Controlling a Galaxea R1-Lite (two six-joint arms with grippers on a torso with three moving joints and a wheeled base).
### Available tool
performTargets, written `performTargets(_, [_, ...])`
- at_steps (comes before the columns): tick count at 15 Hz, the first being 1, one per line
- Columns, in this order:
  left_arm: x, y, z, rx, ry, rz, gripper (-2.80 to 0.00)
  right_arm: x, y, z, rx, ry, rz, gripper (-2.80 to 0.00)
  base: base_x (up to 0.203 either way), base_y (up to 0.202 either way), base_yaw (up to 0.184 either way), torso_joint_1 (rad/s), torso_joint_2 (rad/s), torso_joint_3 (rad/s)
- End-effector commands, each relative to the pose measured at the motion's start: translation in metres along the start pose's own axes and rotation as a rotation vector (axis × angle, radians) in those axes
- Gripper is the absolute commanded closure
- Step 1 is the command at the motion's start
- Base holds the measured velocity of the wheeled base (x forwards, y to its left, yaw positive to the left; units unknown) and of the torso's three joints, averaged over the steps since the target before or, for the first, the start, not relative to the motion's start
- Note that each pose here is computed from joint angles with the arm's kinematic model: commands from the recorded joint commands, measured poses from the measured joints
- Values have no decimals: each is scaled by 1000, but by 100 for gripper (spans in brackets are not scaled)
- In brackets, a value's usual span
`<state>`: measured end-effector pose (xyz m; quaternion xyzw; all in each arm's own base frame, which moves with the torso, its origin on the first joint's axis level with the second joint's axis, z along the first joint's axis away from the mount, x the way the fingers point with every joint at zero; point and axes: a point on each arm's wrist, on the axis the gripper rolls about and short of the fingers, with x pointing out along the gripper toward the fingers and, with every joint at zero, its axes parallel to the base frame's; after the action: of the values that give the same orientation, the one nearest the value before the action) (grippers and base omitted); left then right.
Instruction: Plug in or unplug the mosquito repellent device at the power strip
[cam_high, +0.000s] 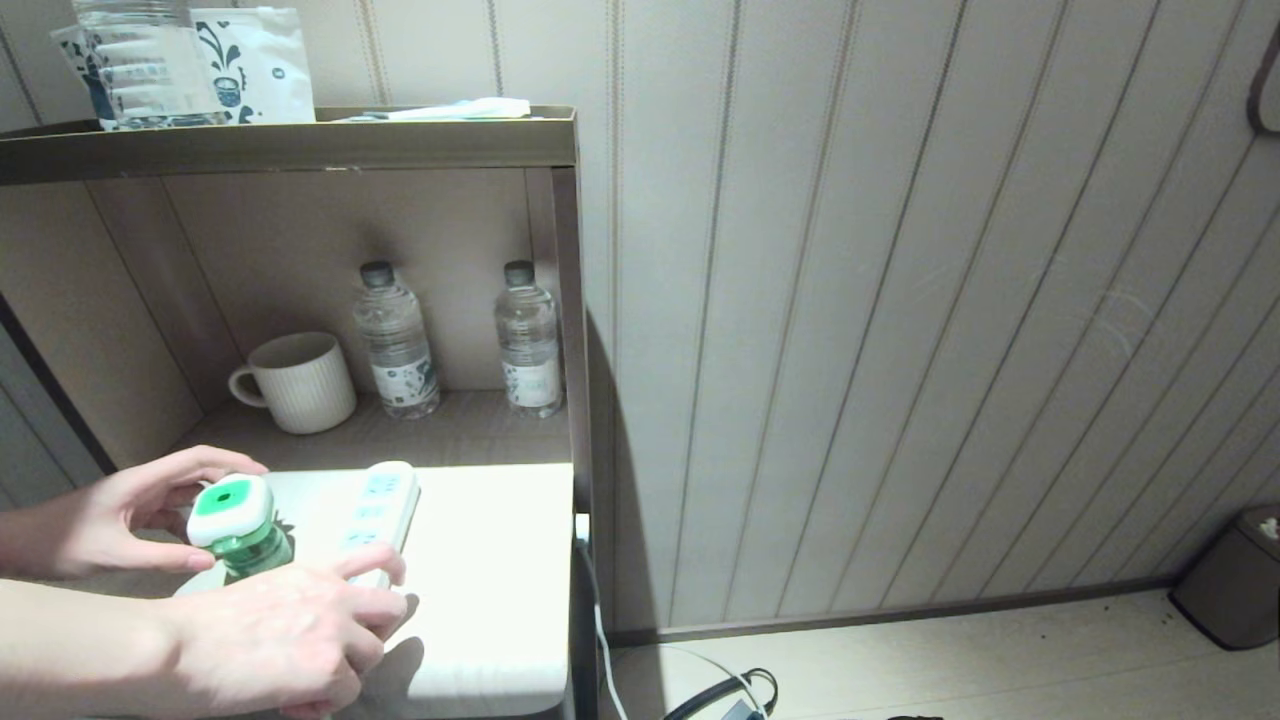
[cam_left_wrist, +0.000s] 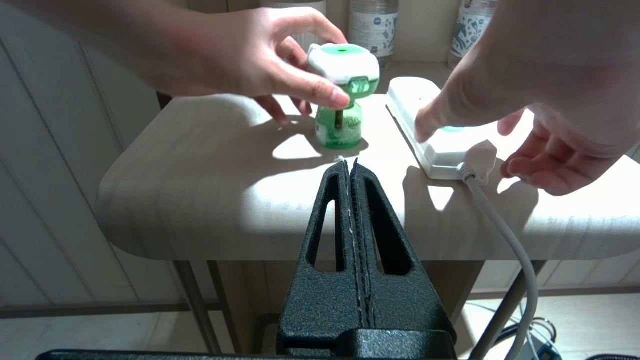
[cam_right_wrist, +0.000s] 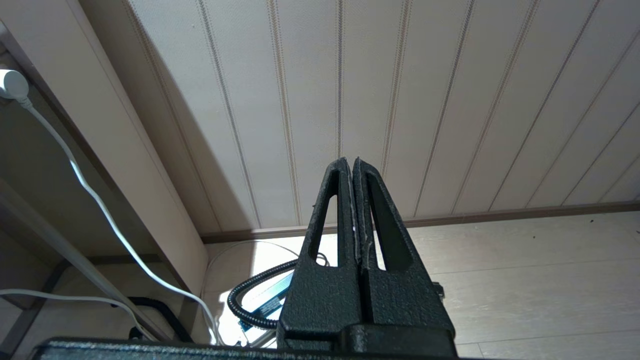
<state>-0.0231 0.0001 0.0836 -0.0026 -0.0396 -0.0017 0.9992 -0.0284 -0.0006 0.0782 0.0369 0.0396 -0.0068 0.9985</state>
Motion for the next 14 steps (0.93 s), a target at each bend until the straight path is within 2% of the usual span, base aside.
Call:
performTargets(1, [0, 0, 0, -1, 1, 0, 0, 0, 0, 0, 0, 3, 0, 0, 0, 0, 0, 0, 0, 0])
performTargets(14, [0, 0, 0, -1, 1, 0, 0, 0, 0, 0, 0, 3, 0, 0, 0, 0, 0, 0, 0, 0])
